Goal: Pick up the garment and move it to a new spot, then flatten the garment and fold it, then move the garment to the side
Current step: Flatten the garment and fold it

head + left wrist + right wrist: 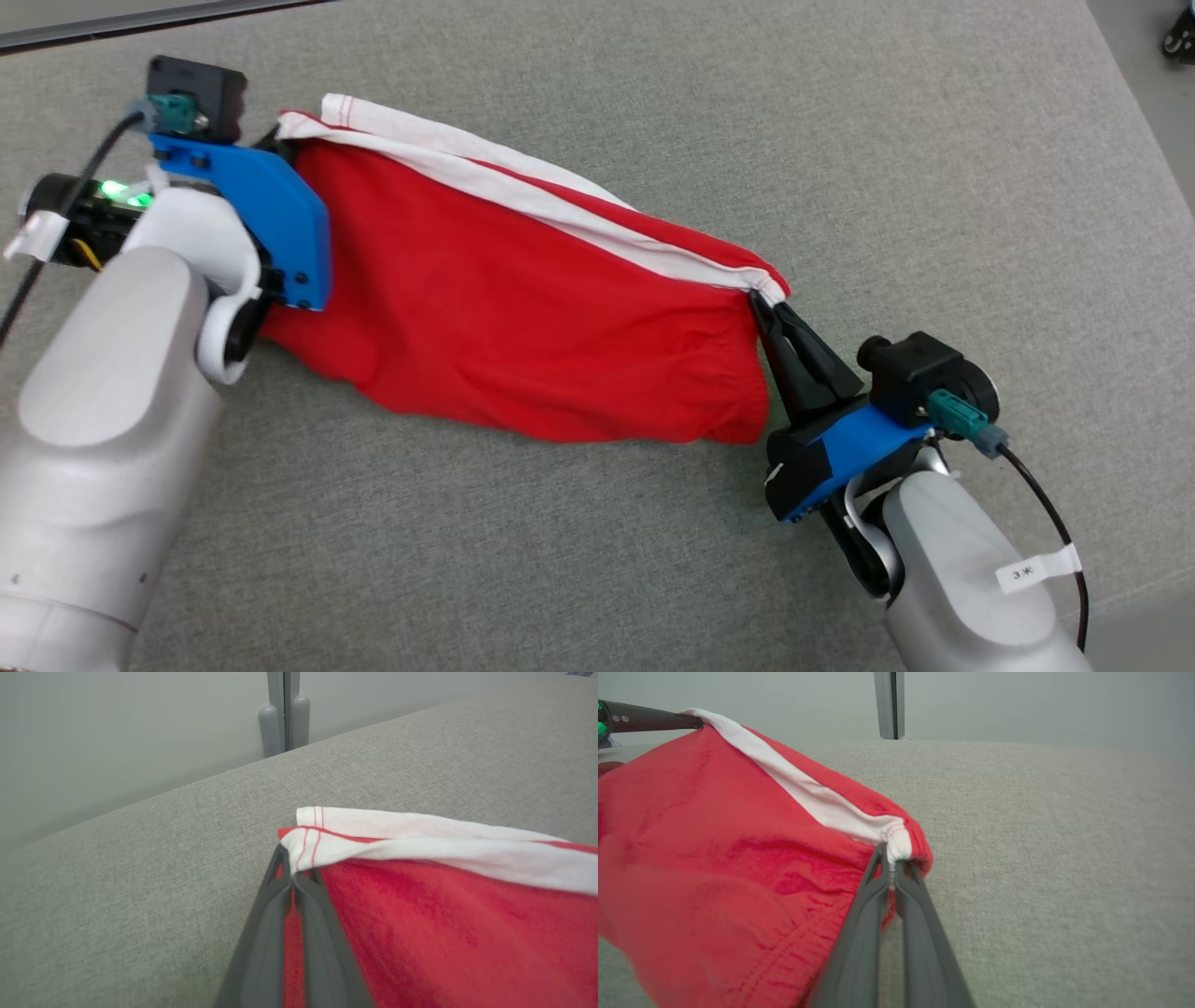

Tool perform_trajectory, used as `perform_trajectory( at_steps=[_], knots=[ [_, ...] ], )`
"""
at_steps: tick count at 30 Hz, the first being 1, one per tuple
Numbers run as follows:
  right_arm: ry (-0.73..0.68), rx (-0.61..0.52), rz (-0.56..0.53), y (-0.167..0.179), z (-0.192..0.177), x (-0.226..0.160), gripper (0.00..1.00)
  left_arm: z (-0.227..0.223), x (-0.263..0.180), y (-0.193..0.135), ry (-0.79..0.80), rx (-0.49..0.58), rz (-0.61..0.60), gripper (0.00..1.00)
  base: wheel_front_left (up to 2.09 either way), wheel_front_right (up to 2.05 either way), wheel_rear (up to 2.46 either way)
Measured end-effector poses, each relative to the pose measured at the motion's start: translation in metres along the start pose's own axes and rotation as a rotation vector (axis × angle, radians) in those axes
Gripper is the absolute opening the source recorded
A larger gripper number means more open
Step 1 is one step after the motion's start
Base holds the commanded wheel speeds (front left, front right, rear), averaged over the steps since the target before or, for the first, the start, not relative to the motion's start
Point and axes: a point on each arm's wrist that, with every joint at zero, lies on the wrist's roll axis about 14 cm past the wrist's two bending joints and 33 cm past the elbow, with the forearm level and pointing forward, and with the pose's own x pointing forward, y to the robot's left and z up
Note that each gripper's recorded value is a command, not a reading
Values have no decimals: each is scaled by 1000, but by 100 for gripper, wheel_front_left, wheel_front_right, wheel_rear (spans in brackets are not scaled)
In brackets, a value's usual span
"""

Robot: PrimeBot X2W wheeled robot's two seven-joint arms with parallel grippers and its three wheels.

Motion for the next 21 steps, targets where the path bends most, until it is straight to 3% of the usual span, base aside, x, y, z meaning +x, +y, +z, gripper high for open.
perform_trajectory(
  at_steps=[4,6,7,8,9,21],
  knots=[
    [1,6,13,3,-1,4,0,-1,6,13,23,7,34,0,0,0,0],
    [-4,6,19,4,1,6,45,2,7,15,15,9,41,0,0,0,0],
    [-12,4,21,4,4,7,100,4,7,15,5,10,43,38,0,0,0],
    [-16,3,24,5,5,8,100,7,6,16,-10,9,45,47,0,0,0],
    [-17,3,27,6,5,8,100,9,5,15,-21,7,47,100,0,0,0],
    [-116,-7,12,6,37,3,100,46,-29,26,-182,-3,79,100,0,0,0]
  ],
)
